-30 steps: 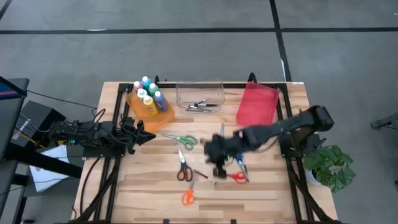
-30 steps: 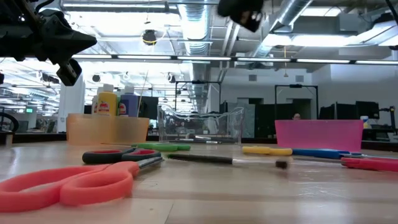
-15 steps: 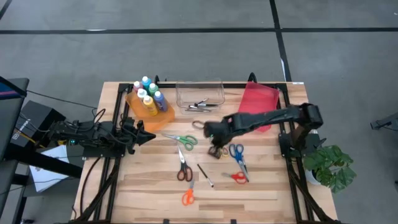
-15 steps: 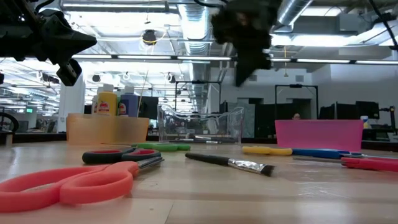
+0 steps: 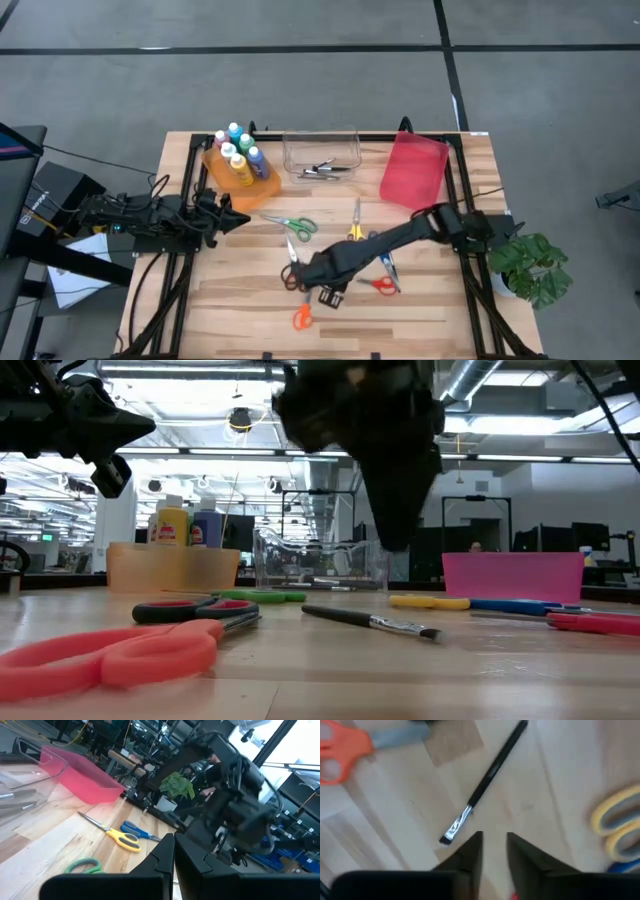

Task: Pick & Place Paint Supplies
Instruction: Put the black paint brush into the transparent bin

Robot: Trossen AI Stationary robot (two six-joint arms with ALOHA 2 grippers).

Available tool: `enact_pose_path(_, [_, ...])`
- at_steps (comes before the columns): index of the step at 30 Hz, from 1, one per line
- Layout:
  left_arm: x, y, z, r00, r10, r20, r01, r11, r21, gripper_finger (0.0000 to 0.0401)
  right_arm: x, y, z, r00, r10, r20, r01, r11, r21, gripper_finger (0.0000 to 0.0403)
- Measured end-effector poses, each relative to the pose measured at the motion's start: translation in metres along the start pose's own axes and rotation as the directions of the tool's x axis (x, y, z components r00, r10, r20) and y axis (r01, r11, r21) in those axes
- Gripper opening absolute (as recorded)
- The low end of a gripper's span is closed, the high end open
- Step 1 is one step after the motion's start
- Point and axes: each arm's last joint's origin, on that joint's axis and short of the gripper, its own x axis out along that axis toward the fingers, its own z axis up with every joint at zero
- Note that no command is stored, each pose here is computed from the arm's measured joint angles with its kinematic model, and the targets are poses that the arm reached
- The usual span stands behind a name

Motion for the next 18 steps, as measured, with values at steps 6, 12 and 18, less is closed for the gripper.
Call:
enact_pose_path(6, [0.0,0.0,0.0,1.0,0.0,0.0,0.0,1.0,0.0,0.0006,0.032,0.016,-0.002,0.995,0.03,-0.094,-0.019,0.993,0.115,0.0216])
enact_pose_path(12, [0.0,0.0,0.0,1.0,0.0,0.0,0.0,1.0,0.0,0.0006,0.041,0.028,-0.01,0.995,0.038,-0.088,-0.025,0.989,0.148,0.0262])
enact_pose_path(18, [0.0,0.0,0.0,1.0,0.0,0.0,0.0,1.0,0.0,0.0006,0.053,0.03,-0.014,0.995,0.067,-0.073,-0.051,0.977,0.205,0.0237])
